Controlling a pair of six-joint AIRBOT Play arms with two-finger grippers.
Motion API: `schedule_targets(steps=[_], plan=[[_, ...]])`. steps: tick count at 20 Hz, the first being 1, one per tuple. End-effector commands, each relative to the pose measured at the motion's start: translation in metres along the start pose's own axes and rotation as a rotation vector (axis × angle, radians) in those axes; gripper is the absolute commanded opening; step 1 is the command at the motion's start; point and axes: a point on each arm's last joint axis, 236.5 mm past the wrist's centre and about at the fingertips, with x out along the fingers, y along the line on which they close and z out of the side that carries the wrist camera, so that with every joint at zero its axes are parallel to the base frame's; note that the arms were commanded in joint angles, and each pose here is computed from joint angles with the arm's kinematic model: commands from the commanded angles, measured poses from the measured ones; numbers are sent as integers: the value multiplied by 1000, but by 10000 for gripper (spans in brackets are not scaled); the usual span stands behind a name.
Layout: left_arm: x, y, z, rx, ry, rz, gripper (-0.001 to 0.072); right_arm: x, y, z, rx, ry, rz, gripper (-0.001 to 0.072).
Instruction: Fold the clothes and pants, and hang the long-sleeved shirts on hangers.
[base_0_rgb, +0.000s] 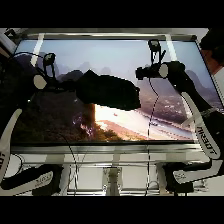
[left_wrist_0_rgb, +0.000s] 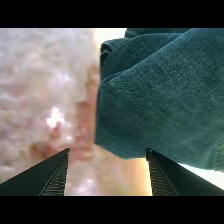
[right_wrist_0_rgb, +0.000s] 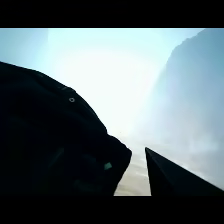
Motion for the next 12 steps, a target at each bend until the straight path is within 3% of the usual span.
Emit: schedule_targets(steps=[1, 4, 11, 12], plan=[[0, 7, -7, 166, 33, 24, 547, 29, 3, -39, -149, 131, 78, 591], [0, 7, -10, 224, 44, 23, 547, 42, 34, -65, -272, 199, 232, 591], [-1, 7, -17, 221, 77, 19, 547, 60, 68, -89, -283, 240, 370, 579], [-1, 6, -19, 219, 84, 15, 548, 63, 68, -91, -279, 246, 372, 512]])
